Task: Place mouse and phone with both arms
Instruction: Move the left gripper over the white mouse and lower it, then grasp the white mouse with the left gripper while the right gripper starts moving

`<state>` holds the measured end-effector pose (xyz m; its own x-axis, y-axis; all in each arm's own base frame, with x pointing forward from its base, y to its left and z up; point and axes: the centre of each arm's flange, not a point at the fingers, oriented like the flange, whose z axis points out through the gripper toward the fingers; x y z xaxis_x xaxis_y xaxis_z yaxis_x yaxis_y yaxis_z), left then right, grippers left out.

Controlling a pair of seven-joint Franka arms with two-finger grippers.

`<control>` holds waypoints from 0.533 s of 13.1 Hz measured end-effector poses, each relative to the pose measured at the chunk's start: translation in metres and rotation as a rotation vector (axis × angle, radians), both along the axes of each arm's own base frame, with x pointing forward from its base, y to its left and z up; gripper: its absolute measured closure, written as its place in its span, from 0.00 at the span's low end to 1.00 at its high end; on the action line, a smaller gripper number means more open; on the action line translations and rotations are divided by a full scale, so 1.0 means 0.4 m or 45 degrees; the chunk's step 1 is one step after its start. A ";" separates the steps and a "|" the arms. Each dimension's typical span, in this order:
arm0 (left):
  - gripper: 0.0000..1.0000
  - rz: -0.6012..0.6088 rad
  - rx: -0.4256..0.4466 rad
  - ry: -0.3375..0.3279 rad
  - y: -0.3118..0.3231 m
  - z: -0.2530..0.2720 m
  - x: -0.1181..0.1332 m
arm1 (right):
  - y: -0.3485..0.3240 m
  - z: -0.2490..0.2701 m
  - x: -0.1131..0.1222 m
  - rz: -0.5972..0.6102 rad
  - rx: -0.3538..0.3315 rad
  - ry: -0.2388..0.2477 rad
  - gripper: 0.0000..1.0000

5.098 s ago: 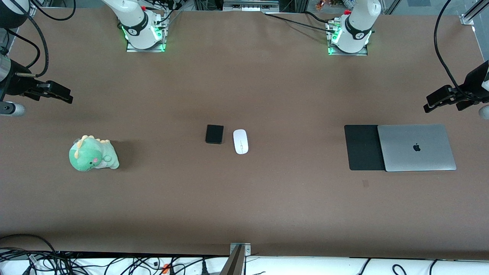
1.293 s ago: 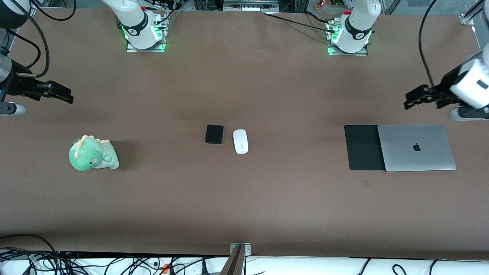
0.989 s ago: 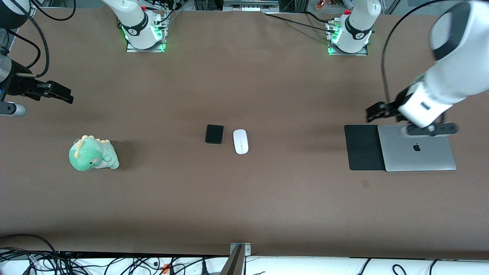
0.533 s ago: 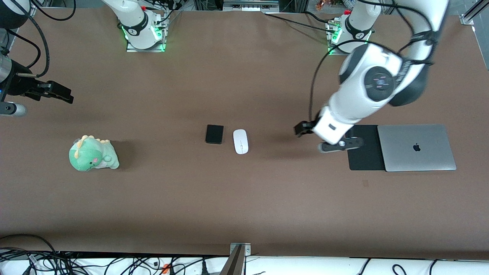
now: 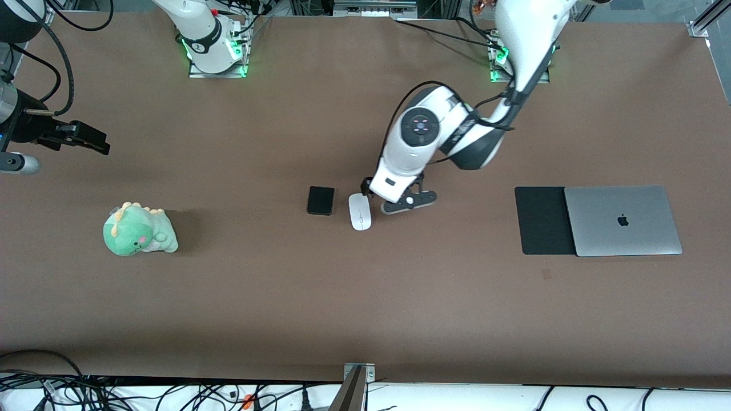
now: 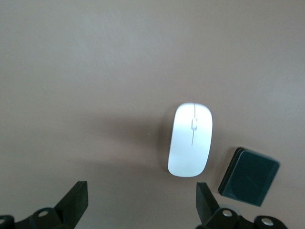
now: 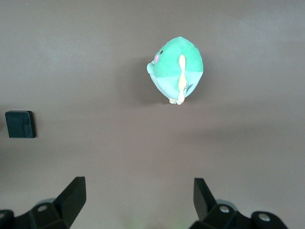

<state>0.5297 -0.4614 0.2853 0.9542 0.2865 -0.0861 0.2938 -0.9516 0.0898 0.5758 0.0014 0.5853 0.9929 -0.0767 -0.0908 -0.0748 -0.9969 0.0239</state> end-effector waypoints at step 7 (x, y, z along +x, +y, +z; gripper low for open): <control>0.00 0.116 0.094 -0.044 -0.133 -0.171 -0.004 | -0.004 0.000 0.000 -0.003 0.000 0.000 0.00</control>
<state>0.5283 -0.5147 0.2171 0.9261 0.3762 -0.0292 0.3770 -0.9257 0.0318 0.5759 0.0000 0.5853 0.9927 -0.0792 -0.0904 -0.0773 -0.9967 0.0240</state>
